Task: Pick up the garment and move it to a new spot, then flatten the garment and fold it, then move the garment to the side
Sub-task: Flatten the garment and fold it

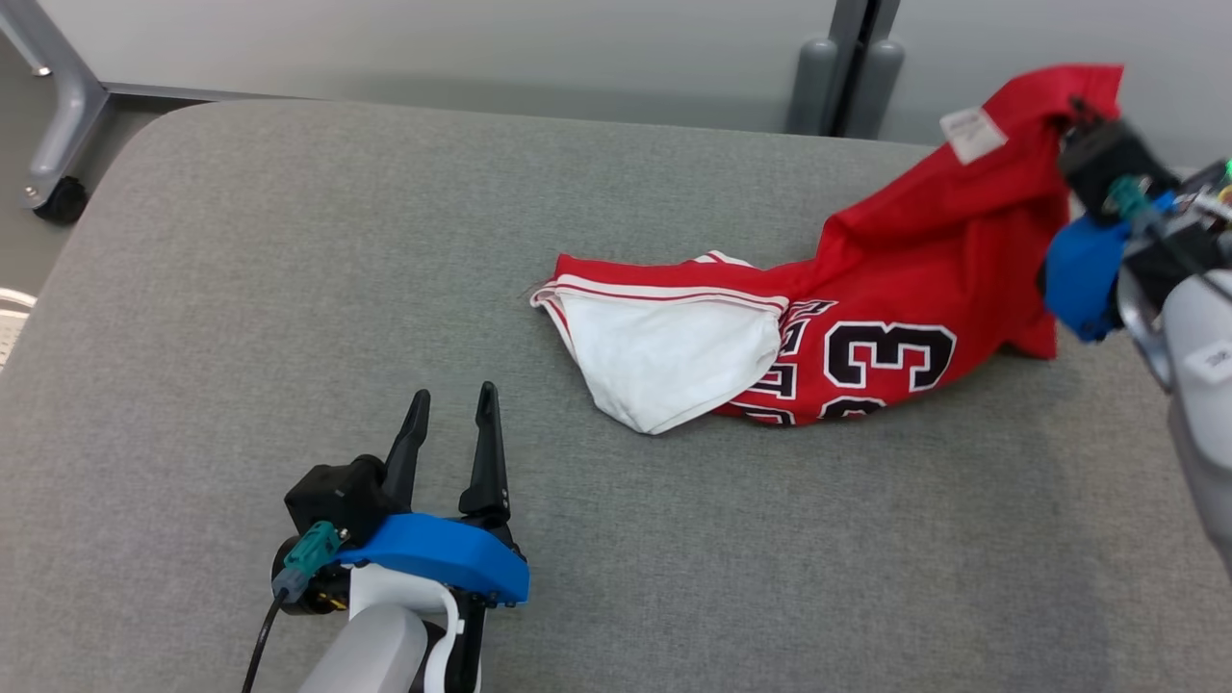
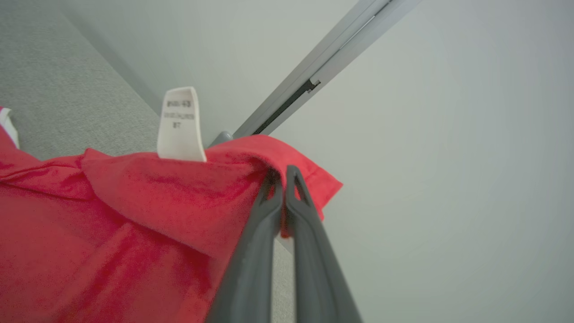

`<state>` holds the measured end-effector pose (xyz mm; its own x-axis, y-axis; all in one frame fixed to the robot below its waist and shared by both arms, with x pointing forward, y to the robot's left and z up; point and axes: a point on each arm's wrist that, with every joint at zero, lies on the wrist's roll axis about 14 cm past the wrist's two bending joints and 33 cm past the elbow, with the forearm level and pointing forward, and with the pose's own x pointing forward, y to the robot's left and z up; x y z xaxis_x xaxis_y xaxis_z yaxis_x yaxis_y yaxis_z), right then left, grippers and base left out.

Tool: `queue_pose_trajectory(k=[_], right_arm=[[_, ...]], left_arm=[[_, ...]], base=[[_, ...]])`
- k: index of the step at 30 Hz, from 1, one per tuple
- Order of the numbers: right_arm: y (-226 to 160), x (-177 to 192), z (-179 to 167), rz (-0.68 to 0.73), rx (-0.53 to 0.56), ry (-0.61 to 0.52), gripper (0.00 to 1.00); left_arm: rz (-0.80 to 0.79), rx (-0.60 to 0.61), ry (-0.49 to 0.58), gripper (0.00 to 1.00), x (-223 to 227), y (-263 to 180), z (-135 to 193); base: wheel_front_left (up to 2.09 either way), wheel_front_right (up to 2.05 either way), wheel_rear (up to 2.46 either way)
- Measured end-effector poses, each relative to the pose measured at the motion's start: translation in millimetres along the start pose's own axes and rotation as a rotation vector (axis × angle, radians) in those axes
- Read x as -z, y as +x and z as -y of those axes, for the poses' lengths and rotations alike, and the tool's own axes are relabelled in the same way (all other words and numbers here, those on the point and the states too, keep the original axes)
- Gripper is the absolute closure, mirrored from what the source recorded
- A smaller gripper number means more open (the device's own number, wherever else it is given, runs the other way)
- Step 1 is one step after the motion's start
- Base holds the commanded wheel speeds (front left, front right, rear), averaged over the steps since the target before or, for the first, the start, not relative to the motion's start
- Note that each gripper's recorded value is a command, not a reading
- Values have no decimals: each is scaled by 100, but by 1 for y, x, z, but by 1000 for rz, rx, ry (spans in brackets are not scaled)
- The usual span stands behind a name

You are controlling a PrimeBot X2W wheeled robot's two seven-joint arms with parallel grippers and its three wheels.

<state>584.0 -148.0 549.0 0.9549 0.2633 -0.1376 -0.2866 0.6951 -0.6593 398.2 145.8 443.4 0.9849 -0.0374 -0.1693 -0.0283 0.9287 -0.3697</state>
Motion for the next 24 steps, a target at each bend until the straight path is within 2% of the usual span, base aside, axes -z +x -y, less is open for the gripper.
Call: queue_pose_trajectory(k=[7, 11, 16, 24], right_arm=[[-33, 67, -46, -99, -100, -4, 100], [-58, 88, -59, -108, -121, -11, 100], [-98, 105, -88, -122, -150, 20, 100], [-157, 100, -129, -125, -145, 115, 100]], left_arm=[[-16, 28, 9, 0, 7, 9, 8], [-21, 58, 17, 0, 9, 13, 17], [-17, 92, 24, 0, 8, 15, 28], [-27, 126, 39, 0, 11, 11, 38]], base=[[0, 0, 0], [0, 0, 0], [0, 0, 0], [0, 0, 0]])
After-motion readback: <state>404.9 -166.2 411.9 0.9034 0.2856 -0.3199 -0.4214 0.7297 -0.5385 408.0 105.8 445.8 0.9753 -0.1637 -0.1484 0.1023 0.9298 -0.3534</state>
